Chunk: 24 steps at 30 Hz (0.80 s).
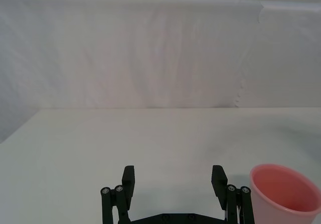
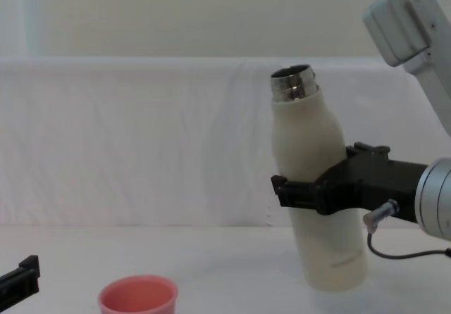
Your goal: Grasp the thermos with one hand and pour water into the cup lid.
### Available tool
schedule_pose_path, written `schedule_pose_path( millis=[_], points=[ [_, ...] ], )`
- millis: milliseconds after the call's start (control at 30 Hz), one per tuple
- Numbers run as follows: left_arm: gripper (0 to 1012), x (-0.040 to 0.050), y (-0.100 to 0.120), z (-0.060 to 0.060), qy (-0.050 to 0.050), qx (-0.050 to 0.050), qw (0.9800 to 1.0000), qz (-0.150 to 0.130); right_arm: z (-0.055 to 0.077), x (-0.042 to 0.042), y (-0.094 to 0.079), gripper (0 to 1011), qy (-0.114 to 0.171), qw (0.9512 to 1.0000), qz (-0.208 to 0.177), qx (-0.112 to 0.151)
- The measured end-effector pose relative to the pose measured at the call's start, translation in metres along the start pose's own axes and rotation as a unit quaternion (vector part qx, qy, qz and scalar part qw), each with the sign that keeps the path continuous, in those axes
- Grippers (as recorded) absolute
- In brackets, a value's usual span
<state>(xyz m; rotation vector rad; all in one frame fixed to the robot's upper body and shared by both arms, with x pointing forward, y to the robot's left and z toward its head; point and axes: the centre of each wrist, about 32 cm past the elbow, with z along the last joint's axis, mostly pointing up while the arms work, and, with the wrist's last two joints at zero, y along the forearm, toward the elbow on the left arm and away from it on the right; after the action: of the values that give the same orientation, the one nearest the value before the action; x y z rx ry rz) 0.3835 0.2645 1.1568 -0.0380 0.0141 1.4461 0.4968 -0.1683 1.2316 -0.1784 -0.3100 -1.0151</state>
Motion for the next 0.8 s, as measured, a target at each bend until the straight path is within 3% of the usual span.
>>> schedule_pose_path(
  millis=[33, 100, 300, 800],
  points=[
    [1001, 0.0, 0.0, 0.0, 0.0, 0.0, 1.0, 0.0, 0.0, 0.0, 0.0, 957, 0.0, 1.0, 0.0, 0.0],
    [1001, 0.0, 0.0, 0.0, 0.0, 0.0, 1.0, 0.0, -0.004, 0.0001, 0.002, 957, 0.041, 0.9991, 0.01, 0.001],
    [1001, 0.0, 0.0, 0.0, 0.0, 0.0, 1.0, 0.0, -0.01, -0.0029, 0.008, 957, 0.094, 0.9951, 0.03, 0.004],
    [1001, 0.0, 0.0, 0.0, 0.0, 0.0, 1.0, 0.0, -0.019, -0.0151, 0.019, 957, 0.151, 0.9865, 0.062, 0.005]
  ],
)
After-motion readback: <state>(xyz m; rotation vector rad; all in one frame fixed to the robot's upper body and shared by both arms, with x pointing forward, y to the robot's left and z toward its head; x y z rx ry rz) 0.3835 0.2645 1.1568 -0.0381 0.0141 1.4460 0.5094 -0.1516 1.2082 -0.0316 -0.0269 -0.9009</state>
